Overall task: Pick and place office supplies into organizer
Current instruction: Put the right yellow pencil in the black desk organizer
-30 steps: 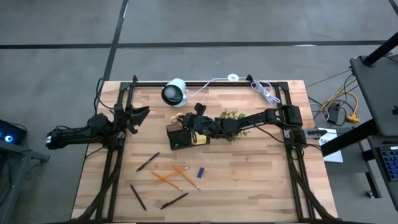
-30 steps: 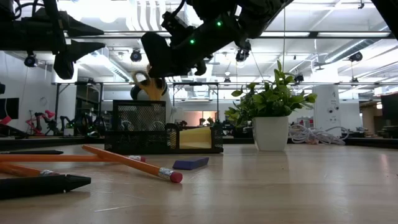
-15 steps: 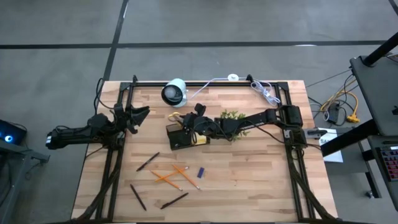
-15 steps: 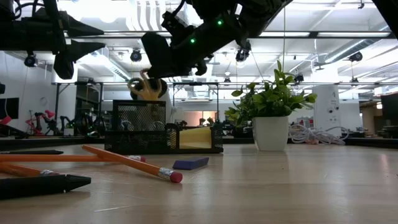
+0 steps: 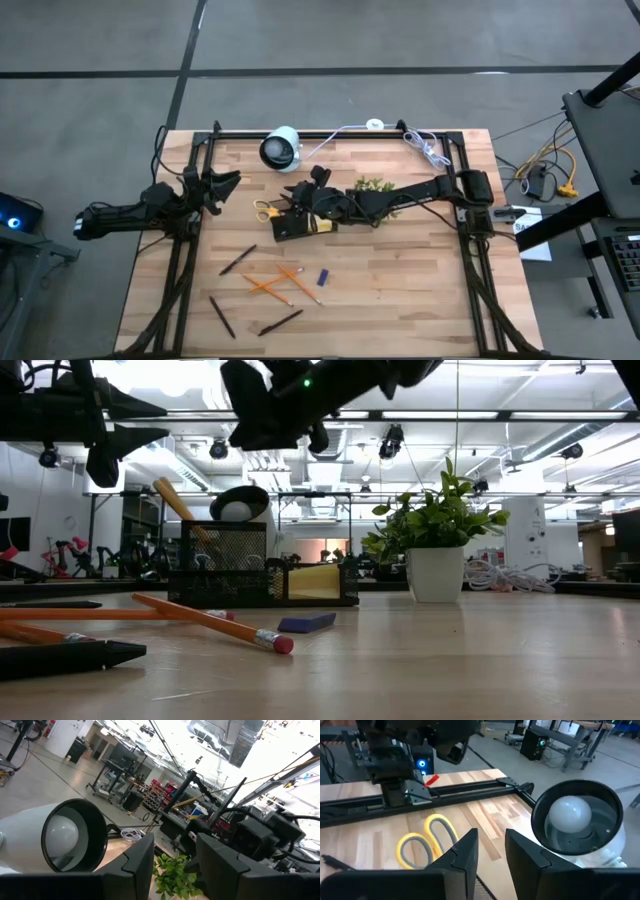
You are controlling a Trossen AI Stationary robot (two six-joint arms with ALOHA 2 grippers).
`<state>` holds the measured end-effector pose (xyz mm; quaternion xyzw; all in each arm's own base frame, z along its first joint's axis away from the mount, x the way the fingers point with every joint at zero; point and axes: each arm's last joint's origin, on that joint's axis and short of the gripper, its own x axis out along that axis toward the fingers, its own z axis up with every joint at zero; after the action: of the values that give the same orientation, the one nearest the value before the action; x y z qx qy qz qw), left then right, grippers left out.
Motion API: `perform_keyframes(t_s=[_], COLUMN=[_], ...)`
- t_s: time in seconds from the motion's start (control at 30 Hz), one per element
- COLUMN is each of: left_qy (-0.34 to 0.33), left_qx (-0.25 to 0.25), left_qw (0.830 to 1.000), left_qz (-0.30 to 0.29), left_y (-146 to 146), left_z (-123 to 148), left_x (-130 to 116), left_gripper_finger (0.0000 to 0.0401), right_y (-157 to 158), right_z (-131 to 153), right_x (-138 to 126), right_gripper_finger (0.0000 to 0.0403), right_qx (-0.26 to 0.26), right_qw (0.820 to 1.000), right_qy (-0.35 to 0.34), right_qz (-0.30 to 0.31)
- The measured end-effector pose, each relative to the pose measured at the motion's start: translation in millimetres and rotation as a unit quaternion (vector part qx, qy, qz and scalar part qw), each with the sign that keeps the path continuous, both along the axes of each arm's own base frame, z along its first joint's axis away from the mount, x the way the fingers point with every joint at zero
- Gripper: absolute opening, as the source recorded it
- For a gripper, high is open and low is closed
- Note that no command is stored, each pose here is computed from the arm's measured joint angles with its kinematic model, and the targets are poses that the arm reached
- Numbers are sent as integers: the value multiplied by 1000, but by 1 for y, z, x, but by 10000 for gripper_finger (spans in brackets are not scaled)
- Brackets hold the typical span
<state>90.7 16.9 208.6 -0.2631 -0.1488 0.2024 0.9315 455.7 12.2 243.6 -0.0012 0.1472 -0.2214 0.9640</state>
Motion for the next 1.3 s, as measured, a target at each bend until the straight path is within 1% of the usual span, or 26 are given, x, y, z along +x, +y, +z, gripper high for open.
perform_keyframes(t_s=[0.17,0.33,0.47,0.6,0.7,0.8,0.93,1.13,1.2,1.3], left_qy=[0,1,2,1,1,1,0,-1,-2,-3], left_qx=[0,0,1,3,4,4,5,6,6,7], left_qw=[1000,1000,1000,1000,1000,1000,1000,1000,1000,1000], left_qz=[0,0,0,-7,-12,-13,-16,-22,-22,-22], left_y=[0,0,0,0,-1,-1,-1,-1,-1,-1], left_z=[0,0,0,0,0,0,0,0,1,1], left_x=[0,0,0,0,0,0,0,0,0,0], left_gripper_finger=[132,132,132,132,132,132,132,132,132,132], right_y=[9,23,35,47,57,68,78,91,91,88], right_z=[19,50,71,98,115,124,132,138,140,136], right_x=[-8,-22,-36,-56,-72,-87,-107,-129,-137,-152], right_gripper_finger=[91,85,80,79,81,81,77,75,74,72], right_qx=[22,32,35,61,69,75,105,117,118,106], right_qw=[1000,999,999,996,995,994,990,986,985,988], right_qy=[8,0,-4,-36,-43,-35,-27,-53,-71,-78], right_qz=[2,17,33,45,62,77,86,108,106,81])
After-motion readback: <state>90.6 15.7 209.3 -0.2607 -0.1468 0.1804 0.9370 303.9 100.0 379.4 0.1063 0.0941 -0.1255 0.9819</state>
